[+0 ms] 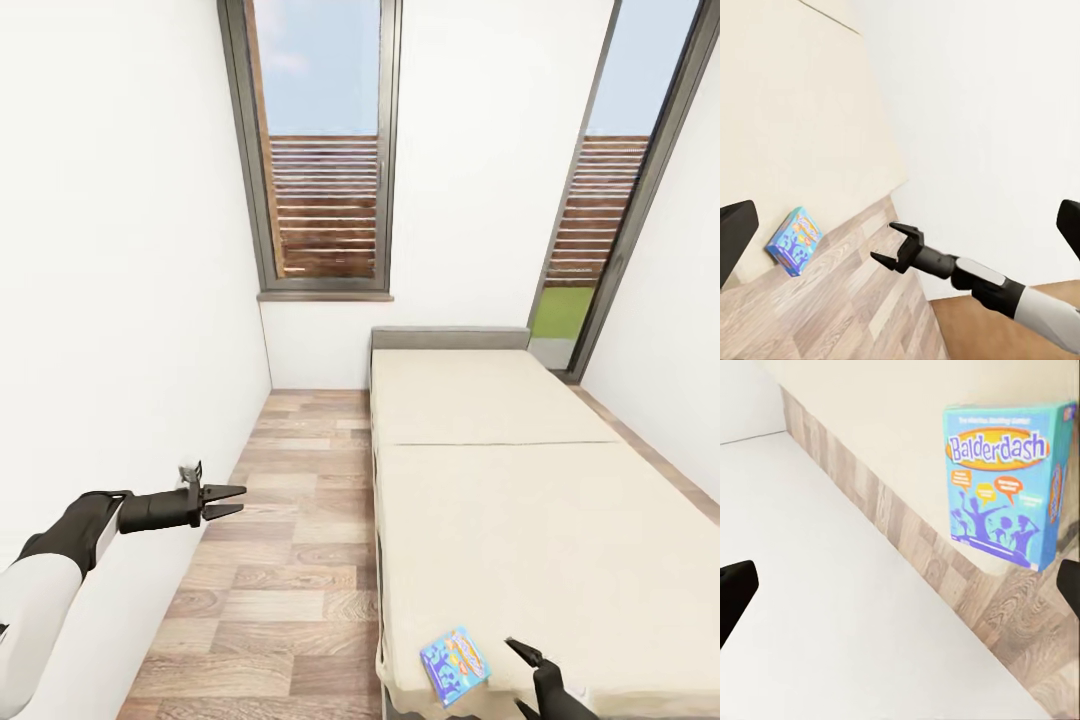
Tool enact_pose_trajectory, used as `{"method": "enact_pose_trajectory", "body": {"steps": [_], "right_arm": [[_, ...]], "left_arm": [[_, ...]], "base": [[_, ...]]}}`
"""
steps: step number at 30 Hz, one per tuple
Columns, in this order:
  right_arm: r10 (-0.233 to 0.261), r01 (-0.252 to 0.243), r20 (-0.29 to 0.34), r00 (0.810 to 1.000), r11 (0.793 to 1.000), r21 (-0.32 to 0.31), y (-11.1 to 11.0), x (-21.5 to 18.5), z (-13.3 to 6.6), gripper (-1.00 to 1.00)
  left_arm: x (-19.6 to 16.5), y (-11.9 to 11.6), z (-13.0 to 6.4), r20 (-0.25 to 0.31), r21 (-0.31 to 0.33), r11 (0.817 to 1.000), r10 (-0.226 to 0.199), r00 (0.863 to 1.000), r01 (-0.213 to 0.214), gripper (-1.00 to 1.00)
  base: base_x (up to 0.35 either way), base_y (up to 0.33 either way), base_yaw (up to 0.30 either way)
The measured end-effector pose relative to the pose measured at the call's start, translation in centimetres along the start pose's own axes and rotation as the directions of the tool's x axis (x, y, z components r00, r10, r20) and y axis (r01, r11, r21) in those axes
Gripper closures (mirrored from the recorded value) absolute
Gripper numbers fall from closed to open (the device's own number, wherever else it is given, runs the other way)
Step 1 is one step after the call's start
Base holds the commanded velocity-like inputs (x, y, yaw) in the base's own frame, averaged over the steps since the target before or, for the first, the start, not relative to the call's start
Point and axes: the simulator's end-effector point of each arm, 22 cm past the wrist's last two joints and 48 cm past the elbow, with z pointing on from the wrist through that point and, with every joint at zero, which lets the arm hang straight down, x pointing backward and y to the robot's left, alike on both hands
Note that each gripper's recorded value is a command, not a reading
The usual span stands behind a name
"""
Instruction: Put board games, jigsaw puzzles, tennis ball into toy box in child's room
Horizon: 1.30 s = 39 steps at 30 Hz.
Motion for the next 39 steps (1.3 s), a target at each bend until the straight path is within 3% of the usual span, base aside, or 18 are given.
{"method": "enact_pose_trajectory", "body": {"steps": [5,19,24,39], "right_arm": [[-0.002,0.002,0.01,1.0,1.0,0.032,-1.2,0.5,1.0,-1.0],[0.002,-0.002,-0.003,1.0,1.0,0.021,-2.0,2.0,3.4,-1.0],[-0.024,0.023,0.034,0.999,1.0,0.012,-1.4,1.0,4.6,-1.0],[-0.036,0.035,0.066,0.997,0.999,0.026,-3.1,-0.4,6.0,-1.0]], "left_arm": [[0.2,0.6,0.2,0.0,0.0,1.0,0.0,1.0,0.0,-1.0],[0.8,2.2,0.9,0.0,0.006,1.0,0.0,1.0,0.0,-1.0],[1.1,2.7,1.3,-0.002,0.011,1.0,0.0,1.0,0.0,-1.0],[2.3,4.5,3.3,-0.012,0.018,1.0,-0.001,1.0,0.001,-1.0]], "base": [[0.0,0.0,0.0],[0.0,0.0,0.0],[0.0,0.0,0.0],[0.0,0.0,0.0]]}}
